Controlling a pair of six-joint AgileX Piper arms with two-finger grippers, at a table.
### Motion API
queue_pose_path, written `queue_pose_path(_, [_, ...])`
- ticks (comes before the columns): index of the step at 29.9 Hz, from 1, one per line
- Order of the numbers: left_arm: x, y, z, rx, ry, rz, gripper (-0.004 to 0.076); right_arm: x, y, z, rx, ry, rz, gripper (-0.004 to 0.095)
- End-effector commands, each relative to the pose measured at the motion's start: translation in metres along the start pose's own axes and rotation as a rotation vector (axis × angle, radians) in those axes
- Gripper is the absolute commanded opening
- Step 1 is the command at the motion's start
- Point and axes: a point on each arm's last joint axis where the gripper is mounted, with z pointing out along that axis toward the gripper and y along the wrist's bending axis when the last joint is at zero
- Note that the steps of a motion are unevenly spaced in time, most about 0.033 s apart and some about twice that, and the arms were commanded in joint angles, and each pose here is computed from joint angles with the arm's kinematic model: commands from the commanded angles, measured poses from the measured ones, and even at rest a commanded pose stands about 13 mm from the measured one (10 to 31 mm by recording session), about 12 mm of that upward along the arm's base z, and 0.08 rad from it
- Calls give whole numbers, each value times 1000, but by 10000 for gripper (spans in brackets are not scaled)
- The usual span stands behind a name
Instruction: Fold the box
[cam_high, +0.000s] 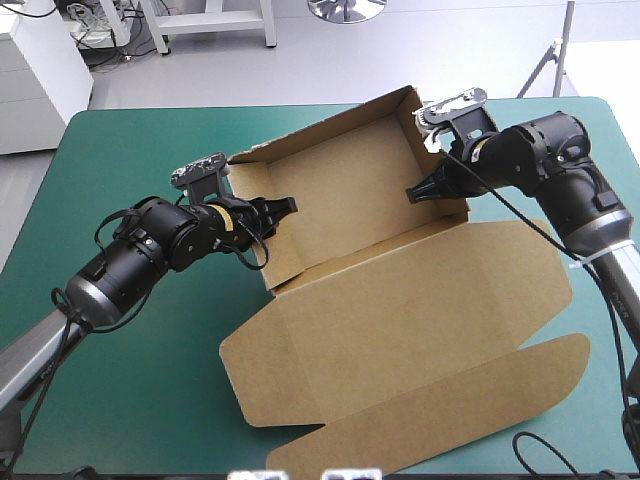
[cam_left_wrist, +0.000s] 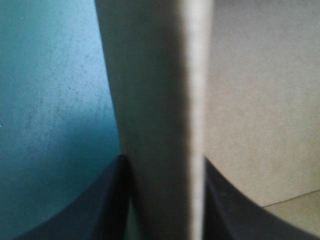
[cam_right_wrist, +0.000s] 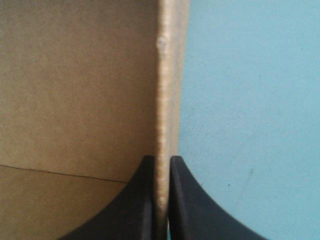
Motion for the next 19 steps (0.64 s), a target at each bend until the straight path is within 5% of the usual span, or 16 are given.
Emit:
queue_pose_path(1, [-11, -12, -20, 105, -89, -19, 0, -10, 1, -29, -7, -135, 22, -1])
queue_pose_path(19, [-12, -7, -18, -2, -44, 98, -10, -1, -2, -28, 29, -36, 127, -1])
